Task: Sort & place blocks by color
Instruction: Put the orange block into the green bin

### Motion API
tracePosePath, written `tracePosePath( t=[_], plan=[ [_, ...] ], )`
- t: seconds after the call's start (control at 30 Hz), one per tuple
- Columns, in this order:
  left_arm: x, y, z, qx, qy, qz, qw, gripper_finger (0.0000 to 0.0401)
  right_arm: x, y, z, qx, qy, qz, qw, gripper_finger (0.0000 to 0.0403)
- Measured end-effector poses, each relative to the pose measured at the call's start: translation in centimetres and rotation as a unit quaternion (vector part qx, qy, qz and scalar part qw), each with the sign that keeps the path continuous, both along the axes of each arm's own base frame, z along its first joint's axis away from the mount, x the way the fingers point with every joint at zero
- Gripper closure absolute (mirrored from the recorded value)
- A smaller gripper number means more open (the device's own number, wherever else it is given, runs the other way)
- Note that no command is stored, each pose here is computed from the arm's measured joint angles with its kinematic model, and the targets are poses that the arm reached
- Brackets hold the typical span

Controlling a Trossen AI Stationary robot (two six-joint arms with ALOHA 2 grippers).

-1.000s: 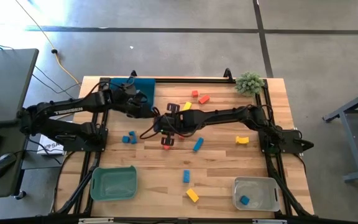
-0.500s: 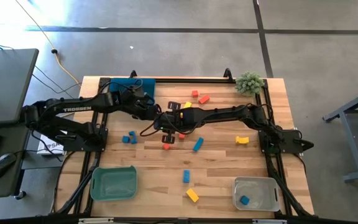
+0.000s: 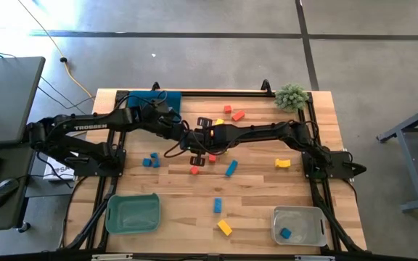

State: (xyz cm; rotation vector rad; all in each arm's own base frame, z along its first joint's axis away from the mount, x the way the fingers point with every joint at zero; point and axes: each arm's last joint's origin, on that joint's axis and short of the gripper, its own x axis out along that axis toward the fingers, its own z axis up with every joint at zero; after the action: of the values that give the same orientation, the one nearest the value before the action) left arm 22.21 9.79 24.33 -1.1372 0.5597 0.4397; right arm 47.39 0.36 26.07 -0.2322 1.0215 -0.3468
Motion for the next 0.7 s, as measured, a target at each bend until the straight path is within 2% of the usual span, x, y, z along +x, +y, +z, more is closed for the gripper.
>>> tracePosePath(
  t=[0.13, 0.4, 0.7],
  plan=[
    [0.0, 0.0, 0.0, 0.004, -0.001, -0.005, 1.0, 0.0292, -0.1, 0.0, 0.0, -0.001, 0.003, 0.0, 1.0, 0.0286],
    [-0.2, -0.9, 0.1, 0.017, 0.014, -0.03, 0.999, 0.0292, -0.3, 0.3, -0.1, 0.002, 0.017, 0.006, 1.0, 0.0182],
    [-1.7, -4.2, 0.3, 0.025, 0.086, -0.046, 0.995, 0.0292, -0.6, 1.4, -0.3, 0.003, 0.035, 0.018, 0.999, 0.0175]
  ],
)
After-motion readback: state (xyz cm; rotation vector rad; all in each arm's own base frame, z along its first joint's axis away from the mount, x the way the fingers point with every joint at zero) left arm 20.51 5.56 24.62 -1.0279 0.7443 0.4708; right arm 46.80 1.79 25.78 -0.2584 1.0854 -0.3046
